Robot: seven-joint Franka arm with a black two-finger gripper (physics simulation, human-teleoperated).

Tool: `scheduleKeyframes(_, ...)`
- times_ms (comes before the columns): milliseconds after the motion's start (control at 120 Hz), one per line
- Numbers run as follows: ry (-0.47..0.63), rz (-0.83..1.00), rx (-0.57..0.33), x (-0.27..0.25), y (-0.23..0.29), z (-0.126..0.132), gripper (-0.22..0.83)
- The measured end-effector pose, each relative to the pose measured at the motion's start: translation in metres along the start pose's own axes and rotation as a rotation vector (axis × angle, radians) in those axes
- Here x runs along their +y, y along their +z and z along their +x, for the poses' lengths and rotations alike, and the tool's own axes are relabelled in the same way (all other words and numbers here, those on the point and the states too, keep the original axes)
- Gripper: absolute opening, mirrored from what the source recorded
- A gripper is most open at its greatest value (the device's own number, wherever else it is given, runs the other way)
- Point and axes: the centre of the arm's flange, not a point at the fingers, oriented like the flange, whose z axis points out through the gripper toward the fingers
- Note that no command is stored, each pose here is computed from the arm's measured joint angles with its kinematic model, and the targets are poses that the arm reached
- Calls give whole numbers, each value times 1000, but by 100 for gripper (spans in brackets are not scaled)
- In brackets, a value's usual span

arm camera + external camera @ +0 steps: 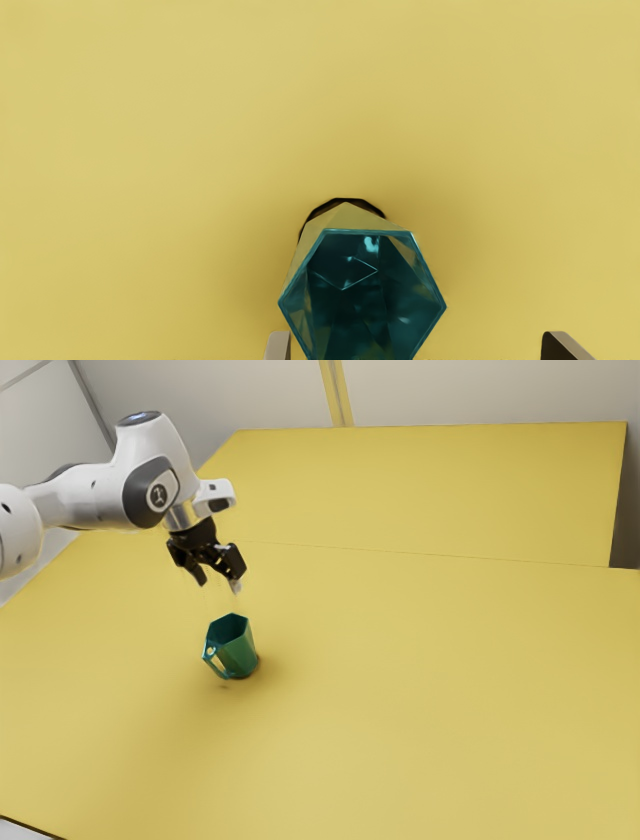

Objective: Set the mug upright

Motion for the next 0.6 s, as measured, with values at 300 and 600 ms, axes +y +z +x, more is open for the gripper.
scheduleKeyframes(300, 9, 15, 51, -5, -115, 15, 60)
scheduleKeyframes(600, 25, -3, -34, -1, -119, 4, 61)
